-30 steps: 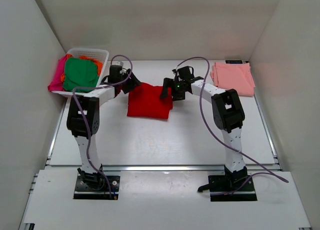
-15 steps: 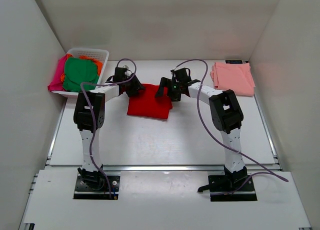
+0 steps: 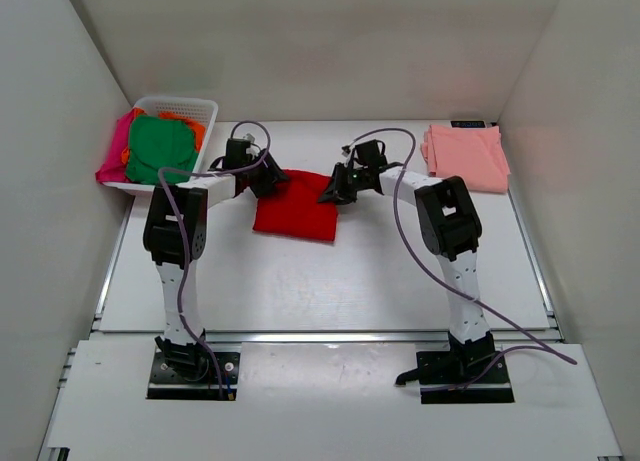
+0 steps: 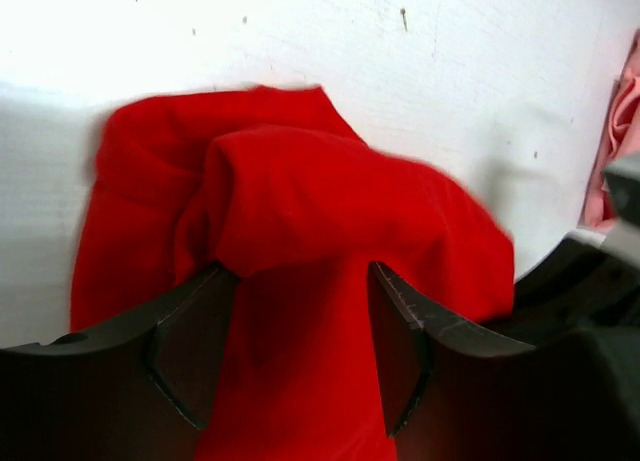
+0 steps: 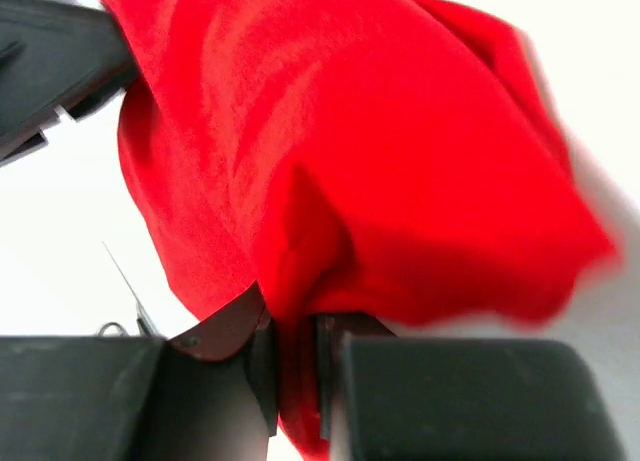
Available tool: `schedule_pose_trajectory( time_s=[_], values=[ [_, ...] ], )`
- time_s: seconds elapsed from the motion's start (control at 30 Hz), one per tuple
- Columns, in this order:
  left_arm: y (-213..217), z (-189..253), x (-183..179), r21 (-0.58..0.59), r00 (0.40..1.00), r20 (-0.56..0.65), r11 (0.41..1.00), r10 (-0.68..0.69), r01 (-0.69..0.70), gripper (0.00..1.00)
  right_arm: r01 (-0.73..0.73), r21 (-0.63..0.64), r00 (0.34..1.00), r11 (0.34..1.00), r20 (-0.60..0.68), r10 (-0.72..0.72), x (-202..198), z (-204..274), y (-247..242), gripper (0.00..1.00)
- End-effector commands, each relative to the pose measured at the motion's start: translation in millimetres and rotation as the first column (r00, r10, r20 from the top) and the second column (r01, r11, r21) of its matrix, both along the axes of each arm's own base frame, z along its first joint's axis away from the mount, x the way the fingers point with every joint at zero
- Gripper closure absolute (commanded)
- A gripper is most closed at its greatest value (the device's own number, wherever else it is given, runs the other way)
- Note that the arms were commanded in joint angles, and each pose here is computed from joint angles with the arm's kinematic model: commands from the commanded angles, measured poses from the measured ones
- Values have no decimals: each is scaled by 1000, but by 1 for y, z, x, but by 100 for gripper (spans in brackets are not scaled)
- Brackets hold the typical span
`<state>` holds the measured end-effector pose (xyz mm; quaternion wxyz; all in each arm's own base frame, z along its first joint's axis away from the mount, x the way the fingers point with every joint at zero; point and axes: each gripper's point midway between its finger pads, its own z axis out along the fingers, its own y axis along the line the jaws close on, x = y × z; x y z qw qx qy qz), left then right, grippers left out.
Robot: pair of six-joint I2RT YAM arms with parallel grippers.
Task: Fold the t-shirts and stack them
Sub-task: Put the neatly folded tshirt into the corner of the board with the right arm
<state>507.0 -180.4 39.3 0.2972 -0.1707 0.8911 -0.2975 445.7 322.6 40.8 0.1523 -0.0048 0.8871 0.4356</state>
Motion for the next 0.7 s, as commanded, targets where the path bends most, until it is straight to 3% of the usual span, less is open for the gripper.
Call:
schedule_pose_trajectory(
  time_s=[0.0,0.07,0.1,0.17,0.33,0.67],
  values=[
    [8,-9,-39,-8,993,-118,1000,-9,8,33,-53,-49,987,997,152,60,40,35,-29,100],
    [10,10,-37,-38,997,-72,999,-7,5,33,-72,-136,957,988,271,107,69,68,-50,100],
    [11,18,-40,-37,999,-52,999,-11,9,34,-77,-208,962,975,242,128,70,56,-73,99],
    [13,32,-41,-46,1000,-26,999,-5,4,33,-62,-282,937,957,315,154,88,83,-102,100],
    [8,53,-55,-78,1000,16,997,-22,23,33,58,-550,898,833,394,198,106,92,-189,100],
    [9,82,-66,-105,995,96,994,-11,21,34,236,-678,844,696,498,198,135,130,-284,100]
  ],
)
